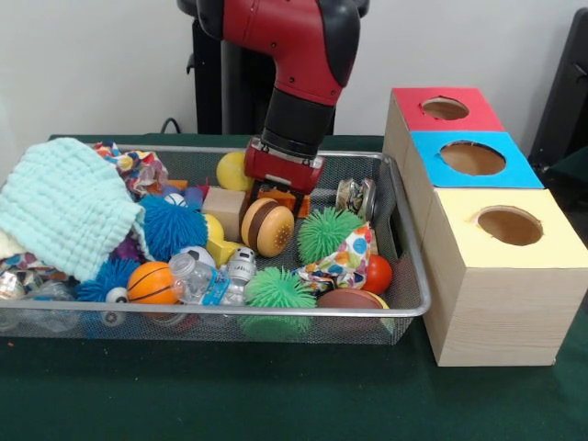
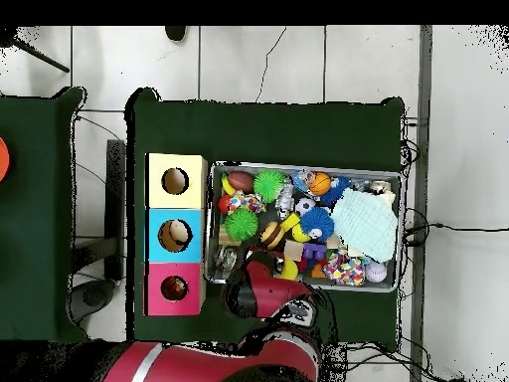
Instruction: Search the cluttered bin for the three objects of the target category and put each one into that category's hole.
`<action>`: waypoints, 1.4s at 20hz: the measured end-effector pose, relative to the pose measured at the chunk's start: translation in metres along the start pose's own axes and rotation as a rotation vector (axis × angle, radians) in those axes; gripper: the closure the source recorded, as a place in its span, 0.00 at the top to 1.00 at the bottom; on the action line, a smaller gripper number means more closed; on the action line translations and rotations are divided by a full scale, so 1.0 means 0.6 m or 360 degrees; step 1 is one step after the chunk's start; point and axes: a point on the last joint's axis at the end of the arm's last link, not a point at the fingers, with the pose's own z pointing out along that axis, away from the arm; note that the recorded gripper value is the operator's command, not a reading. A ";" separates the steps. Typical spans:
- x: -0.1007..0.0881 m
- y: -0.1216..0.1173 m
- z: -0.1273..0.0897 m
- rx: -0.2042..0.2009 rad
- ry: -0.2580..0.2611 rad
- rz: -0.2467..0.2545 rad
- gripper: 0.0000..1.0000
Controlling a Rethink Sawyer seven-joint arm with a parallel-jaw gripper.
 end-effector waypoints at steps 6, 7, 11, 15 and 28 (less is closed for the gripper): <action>-0.003 -0.004 0.000 0.0021 0.0028 0.0023 1.00; -0.004 -0.006 0.000 0.0020 0.0040 0.0032 1.00; -0.019 -0.019 0.009 -0.0058 0.0175 0.0188 1.00; -0.033 -0.035 0.016 -0.0145 0.0302 0.0317 1.00; -0.043 -0.026 0.013 -0.0195 0.0325 0.0313 1.00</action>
